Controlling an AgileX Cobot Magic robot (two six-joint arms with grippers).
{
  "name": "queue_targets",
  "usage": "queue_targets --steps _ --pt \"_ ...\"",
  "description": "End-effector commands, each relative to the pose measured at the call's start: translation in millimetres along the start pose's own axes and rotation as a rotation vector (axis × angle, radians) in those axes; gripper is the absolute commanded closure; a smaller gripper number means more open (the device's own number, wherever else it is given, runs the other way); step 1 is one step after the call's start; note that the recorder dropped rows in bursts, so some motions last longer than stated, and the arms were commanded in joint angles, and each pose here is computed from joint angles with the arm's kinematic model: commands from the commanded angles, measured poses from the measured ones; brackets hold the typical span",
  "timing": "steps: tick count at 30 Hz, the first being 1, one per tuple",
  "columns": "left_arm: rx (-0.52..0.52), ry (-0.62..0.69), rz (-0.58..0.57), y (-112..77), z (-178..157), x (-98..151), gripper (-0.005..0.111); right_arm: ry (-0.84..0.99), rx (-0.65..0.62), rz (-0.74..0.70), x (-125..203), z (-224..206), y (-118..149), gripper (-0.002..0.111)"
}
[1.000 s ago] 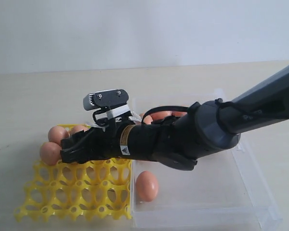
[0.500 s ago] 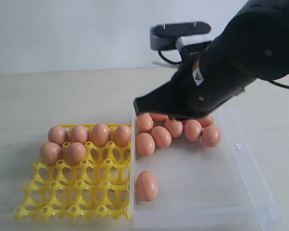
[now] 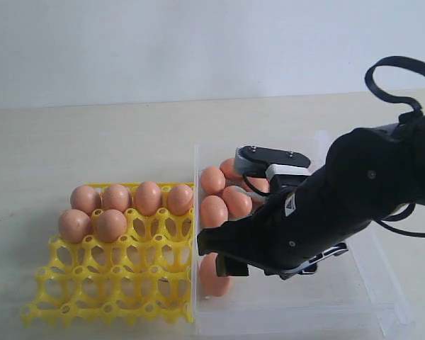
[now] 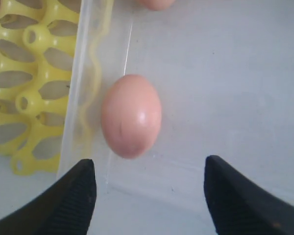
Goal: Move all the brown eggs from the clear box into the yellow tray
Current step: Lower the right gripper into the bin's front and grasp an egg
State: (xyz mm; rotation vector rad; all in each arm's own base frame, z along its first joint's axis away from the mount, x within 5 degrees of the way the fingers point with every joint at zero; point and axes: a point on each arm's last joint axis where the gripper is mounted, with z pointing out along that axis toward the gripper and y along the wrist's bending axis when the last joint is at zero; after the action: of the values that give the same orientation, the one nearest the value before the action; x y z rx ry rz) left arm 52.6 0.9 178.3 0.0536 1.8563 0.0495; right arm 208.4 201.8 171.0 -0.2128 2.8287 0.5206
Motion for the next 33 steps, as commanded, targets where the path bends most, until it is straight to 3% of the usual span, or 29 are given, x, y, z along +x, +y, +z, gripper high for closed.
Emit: queue_targets --steps 1,15,25,29,33 --pt "-0.004 -0.001 0.005 0.3 -0.2 -1.4 0.107 -0.035 0.003 -0.001 -6.0 14.8 -2.6 0.046" --pt "-0.004 -0.001 0.005 0.3 -0.2 -1.4 0.107 -0.048 0.009 -0.016 -23.2 35.6 5.4 0.046" --pt "-0.004 -0.001 0.005 0.3 -0.2 -1.4 0.107 0.006 0.037 -0.012 -18.6 52.5 2.9 0.047" --pt "-0.004 -0.001 0.005 0.3 -0.2 -1.4 0.107 -0.013 0.034 -0.012 -20.1 56.3 2.4 0.063" --pt "-0.004 -0.001 0.005 0.3 -0.2 -1.4 0.107 -0.017 0.040 -0.030 -20.5 58.1 1.6 0.096"
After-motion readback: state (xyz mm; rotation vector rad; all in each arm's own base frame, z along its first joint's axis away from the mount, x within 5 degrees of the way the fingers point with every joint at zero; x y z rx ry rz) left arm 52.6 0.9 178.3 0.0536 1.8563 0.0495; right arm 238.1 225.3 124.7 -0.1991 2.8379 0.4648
